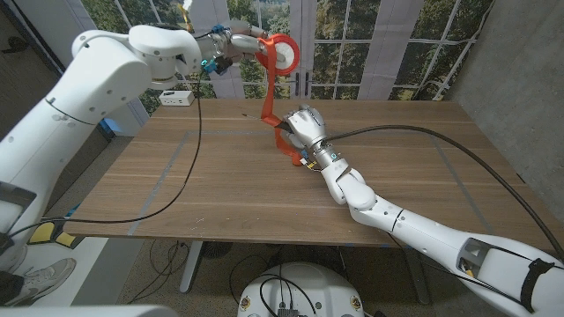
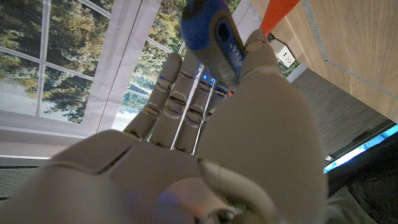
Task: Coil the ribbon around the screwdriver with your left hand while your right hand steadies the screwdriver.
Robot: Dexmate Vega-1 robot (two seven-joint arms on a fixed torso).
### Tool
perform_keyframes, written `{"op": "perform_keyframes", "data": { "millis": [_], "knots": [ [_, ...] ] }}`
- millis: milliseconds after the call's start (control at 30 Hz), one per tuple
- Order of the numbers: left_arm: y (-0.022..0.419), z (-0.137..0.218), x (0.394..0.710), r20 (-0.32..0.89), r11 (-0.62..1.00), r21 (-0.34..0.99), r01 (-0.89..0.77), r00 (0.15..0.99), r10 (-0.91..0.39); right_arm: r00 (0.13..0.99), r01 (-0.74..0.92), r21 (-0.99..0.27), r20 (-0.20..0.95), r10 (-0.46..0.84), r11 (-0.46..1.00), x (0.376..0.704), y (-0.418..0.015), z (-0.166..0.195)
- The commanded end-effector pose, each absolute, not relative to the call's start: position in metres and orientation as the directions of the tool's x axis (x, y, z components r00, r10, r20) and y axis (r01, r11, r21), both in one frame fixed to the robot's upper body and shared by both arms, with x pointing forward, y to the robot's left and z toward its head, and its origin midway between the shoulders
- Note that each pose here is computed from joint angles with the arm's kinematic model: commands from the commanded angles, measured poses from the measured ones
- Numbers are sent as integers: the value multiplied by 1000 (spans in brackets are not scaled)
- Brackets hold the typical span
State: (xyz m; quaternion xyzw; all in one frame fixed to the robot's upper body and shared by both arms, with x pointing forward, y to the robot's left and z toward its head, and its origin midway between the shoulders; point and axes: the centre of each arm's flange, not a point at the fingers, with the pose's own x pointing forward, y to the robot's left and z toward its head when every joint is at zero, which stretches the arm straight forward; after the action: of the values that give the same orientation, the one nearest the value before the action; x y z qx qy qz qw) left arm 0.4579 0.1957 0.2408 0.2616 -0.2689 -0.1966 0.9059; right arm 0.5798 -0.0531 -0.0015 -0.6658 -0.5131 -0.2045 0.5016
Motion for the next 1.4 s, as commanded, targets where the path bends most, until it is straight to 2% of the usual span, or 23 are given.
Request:
{"op": "perform_keyframes", "data": {
  "millis": [33, 300, 767, 1000, 1267, 1400],
  "knots": [
    [182, 227, 455, 319, 722, 611, 325, 734, -600, 429, 879, -476, 809, 403, 18, 592, -64, 9],
    [180, 210, 453, 268, 682, 619, 389, 712, -649, 450, 876, -482, 835, 316, 27, 598, -74, 20],
    [186, 174, 461, 194, 653, 613, 445, 716, -670, 419, 895, -439, 889, 185, 77, 592, -95, 34],
    [192, 160, 468, 180, 665, 588, 461, 727, -663, 386, 905, -403, 912, 138, 133, 584, -104, 41],
    [204, 137, 482, 135, 677, 531, 510, 738, -662, 306, 934, -323, 944, 126, 155, 570, -109, 47],
    [209, 127, 486, 129, 695, 511, 506, 754, -644, 298, 937, -309, 950, 92, 160, 569, -115, 51]
  ]
}}
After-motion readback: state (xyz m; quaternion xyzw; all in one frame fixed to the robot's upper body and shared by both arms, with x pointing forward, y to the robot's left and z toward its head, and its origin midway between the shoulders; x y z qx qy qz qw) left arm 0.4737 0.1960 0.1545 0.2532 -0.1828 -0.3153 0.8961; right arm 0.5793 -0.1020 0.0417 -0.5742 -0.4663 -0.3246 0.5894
